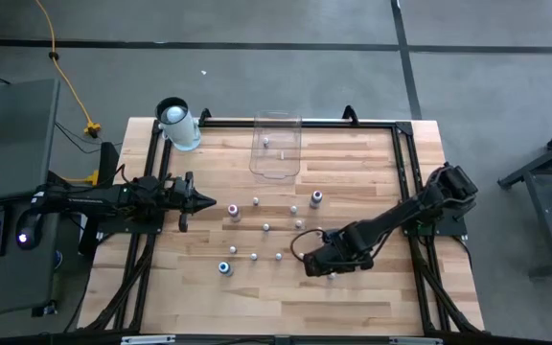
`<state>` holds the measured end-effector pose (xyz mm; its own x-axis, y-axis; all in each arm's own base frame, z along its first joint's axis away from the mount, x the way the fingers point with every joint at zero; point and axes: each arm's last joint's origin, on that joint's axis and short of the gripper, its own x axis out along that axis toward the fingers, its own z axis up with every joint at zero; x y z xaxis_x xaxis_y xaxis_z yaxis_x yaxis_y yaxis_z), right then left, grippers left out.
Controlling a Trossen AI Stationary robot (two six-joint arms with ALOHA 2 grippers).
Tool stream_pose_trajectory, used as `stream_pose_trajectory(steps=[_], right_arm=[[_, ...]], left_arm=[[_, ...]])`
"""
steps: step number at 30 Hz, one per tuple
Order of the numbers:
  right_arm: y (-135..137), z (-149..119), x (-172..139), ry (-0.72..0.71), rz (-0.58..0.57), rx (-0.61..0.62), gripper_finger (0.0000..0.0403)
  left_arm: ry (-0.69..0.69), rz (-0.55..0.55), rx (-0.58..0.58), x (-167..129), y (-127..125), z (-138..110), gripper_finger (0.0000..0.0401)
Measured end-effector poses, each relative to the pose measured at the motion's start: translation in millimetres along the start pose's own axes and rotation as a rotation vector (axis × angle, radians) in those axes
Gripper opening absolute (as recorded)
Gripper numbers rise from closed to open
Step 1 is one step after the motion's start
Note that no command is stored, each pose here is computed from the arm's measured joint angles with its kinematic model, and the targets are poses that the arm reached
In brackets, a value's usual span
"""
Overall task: Pick & Place food coloring
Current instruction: Put the small violet food coloring bottle into the container
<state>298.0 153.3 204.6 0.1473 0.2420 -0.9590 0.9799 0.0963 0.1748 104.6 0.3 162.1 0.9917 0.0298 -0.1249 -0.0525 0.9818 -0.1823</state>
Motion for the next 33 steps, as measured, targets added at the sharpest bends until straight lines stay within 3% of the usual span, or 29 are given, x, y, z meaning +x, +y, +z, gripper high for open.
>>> stream_pose_trajectory(steps=[10,17,25,33], right_arm=[[-2.5,0.1,5.0,-0.024,-0.037,-0.005,0.0144],[-5.6,1.8,14.0,-0.017,-0.116,-0.019,0.017],[-2.1,1.5,14.9,-0.01,-0.086,-0.041,0.02],[1.4,0.3,17.4,0.014,-0.063,-0.031,0.0205]], left_arm=[[0.0,0.0,0.0,0.0,0.0,0.0,0.0001],[0.0,0.0,0.0,0.0,0.0,0.0,0.0001],[0.0,0.0,0.0,0.0,0.0,0.0,0.0001],[-0.001,0.0,0.0,0.0,0.0,0.1,0.0001]])
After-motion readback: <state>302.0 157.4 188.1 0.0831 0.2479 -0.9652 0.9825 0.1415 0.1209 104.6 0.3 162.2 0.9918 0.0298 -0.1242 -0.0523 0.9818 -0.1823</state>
